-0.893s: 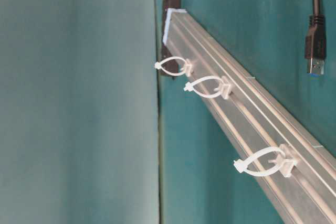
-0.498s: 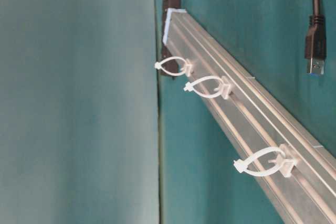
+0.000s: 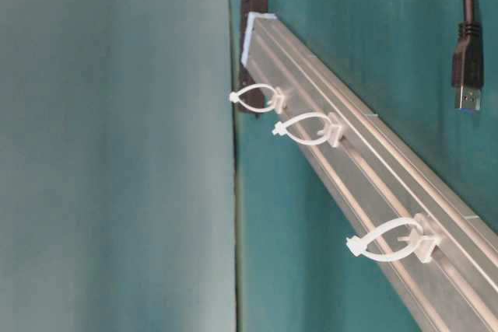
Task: Pass the USB cable through three rings with both arms.
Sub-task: 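Move the right gripper toward the black USB cable on the table, then grasp the black USB cable near its plug with the right gripper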
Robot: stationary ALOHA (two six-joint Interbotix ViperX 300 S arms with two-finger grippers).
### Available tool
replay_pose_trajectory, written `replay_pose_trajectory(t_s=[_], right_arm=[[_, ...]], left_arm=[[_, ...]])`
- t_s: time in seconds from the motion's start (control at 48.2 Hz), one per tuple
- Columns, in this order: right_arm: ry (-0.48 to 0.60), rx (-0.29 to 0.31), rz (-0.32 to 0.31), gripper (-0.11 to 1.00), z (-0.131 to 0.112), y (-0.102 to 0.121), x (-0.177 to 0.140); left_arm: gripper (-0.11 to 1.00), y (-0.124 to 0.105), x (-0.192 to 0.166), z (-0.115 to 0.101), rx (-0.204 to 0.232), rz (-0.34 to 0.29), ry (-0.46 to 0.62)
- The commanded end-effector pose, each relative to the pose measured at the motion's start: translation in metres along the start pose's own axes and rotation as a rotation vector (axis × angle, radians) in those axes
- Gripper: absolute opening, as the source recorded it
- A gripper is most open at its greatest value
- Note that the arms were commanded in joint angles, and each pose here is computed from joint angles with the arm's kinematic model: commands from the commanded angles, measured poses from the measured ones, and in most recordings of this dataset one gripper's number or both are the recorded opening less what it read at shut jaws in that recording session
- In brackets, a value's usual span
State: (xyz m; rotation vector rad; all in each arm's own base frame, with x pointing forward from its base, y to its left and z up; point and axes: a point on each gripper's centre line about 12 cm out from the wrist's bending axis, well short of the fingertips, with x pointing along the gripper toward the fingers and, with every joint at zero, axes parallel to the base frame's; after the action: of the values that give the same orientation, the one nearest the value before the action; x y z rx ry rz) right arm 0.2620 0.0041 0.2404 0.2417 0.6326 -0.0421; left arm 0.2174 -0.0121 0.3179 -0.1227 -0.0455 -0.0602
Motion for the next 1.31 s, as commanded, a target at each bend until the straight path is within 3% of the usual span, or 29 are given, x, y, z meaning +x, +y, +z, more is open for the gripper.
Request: replay_pose_trajectory(t_s=[0.0,0.187,0.332,0.415,0.498,0.685,0.789,1.1,1.287], right_arm=[[0.051,0.002,-0.004,0.0,0.007,0.003,0.012],[0.192,-0.014,-0.027,0.01,0.013,0.005,0.04],[0.33,-0.07,-0.037,0.01,0.014,0.011,0.063],[0.411,-0.097,-0.038,0.08,0.014,0.014,0.075],[0.475,-0.13,-0.034,0.21,0.014,0.018,0.084],[0.566,-0.188,-0.024,0.73,0.012,0.026,0.1],[0.59,-0.206,-0.021,0.91,0.008,0.029,0.107],[0.652,-0.218,-0.02,0.87,-0.015,0.034,0.131],[0.637,-0.223,-0.017,0.86,-0.02,0.035,0.145]], left_arm=[[0.01,0.002,0.005,0.007,0.007,0.01,-0.01],[0.07,0.006,0.005,0.007,0.018,0.027,-0.012],[0.14,0.007,0.005,0.007,0.019,0.034,-0.01],[0.18,0.007,0.004,0.007,0.019,0.034,-0.01],[0.22,0.007,0.005,0.007,0.019,0.034,-0.008],[0.31,0.007,0.004,0.007,0.019,0.035,-0.01],[0.36,0.007,0.005,0.007,0.019,0.034,-0.008],[0.4,0.007,0.004,0.007,0.017,0.035,-0.01],[0.4,0.007,0.005,0.006,0.017,0.035,-0.009]])
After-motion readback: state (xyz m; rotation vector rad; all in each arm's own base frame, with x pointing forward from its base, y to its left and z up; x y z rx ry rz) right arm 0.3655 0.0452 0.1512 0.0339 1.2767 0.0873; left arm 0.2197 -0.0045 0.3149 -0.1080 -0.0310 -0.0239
